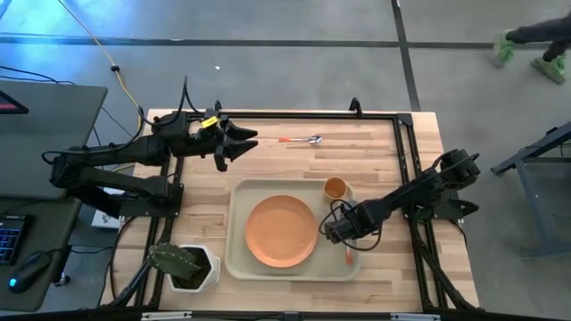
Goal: Pick and place plate/cup/fork/spoon on tray
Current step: Adjust the orange fork on the gray tray
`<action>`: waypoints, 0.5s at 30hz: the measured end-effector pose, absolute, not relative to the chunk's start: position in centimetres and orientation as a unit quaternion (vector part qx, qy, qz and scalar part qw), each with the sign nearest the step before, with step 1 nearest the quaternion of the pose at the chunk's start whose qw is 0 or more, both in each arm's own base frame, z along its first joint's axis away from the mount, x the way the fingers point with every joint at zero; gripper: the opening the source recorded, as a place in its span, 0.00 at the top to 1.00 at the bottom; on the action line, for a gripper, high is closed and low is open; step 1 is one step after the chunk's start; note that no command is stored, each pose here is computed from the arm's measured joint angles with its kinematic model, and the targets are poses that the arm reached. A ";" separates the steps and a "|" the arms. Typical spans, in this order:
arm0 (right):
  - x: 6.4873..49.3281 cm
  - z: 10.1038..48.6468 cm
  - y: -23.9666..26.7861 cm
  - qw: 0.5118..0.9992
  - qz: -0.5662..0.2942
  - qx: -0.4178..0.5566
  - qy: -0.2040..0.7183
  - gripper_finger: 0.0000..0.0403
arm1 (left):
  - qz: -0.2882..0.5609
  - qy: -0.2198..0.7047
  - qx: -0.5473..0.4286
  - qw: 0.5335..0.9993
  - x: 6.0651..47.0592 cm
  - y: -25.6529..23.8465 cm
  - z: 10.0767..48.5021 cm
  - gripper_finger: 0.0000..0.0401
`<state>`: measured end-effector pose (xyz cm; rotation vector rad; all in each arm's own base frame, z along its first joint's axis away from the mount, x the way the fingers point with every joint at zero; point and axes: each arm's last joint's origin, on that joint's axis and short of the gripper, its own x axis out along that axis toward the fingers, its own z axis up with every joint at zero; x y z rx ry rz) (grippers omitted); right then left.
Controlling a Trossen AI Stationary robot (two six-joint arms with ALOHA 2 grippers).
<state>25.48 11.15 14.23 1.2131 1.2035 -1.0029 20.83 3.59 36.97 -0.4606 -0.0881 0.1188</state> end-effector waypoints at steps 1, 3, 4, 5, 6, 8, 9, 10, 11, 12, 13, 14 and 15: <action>25.5 14.3 11.1 0.547 -0.423 0.512 0.509 0.97 | 0.059 -0.044 -0.228 0.971 20.8 3.6 37.0 0.50; 25.5 14.3 11.1 0.547 -0.422 0.514 0.509 0.96 | 0.059 -0.044 -0.228 0.971 20.8 3.6 37.0 0.50; 25.4 14.4 11.1 0.548 -0.420 0.515 0.508 0.97 | 0.059 -0.044 -0.228 0.971 20.8 3.6 37.0 0.50; 25.4 14.5 11.2 0.548 -0.417 0.517 0.508 0.97 | 0.059 -0.044 -0.228 0.971 20.8 3.6 37.0 0.50; 25.4 14.7 11.2 0.549 -0.414 0.520 0.506 0.98 | 0.059 -0.044 -0.228 0.971 20.8 3.6 37.0 0.50; 25.3 15.2 11.1 0.550 -0.410 0.525 0.503 0.99 | 0.059 -0.044 -0.228 0.971 20.8 3.6 37.0 0.50; 25.3 15.4 11.1 0.551 -0.407 0.528 0.501 0.99 | 0.059 -0.044 -0.228 0.971 20.8 3.6 37.0 0.50; 25.2 15.6 11.1 0.552 -0.405 0.531 0.500 0.99 | 0.059 -0.044 -0.228 0.971 20.8 3.6 37.0 0.50; 25.1 15.9 11.0 0.552 -0.404 0.534 0.497 0.99 | 0.059 -0.044 -0.228 0.971 20.8 3.6 37.0 0.50; 25.1 16.1 11.0 0.551 -0.403 0.538 0.494 0.99 | 0.059 -0.044 -0.228 0.971 20.8 3.6 37.0 0.50; 25.0 16.4 11.0 0.552 -0.400 0.543 0.491 0.99 | 0.059 -0.043 -0.226 0.971 20.8 3.6 37.0 0.50; 25.0 16.7 11.0 0.553 -0.397 0.546 0.489 0.99 | 0.059 -0.043 -0.224 0.972 20.8 3.6 37.0 0.50; 24.9 16.9 11.1 0.553 -0.393 0.550 0.487 0.99 | 0.059 -0.043 -0.224 0.972 20.8 3.6 37.0 0.50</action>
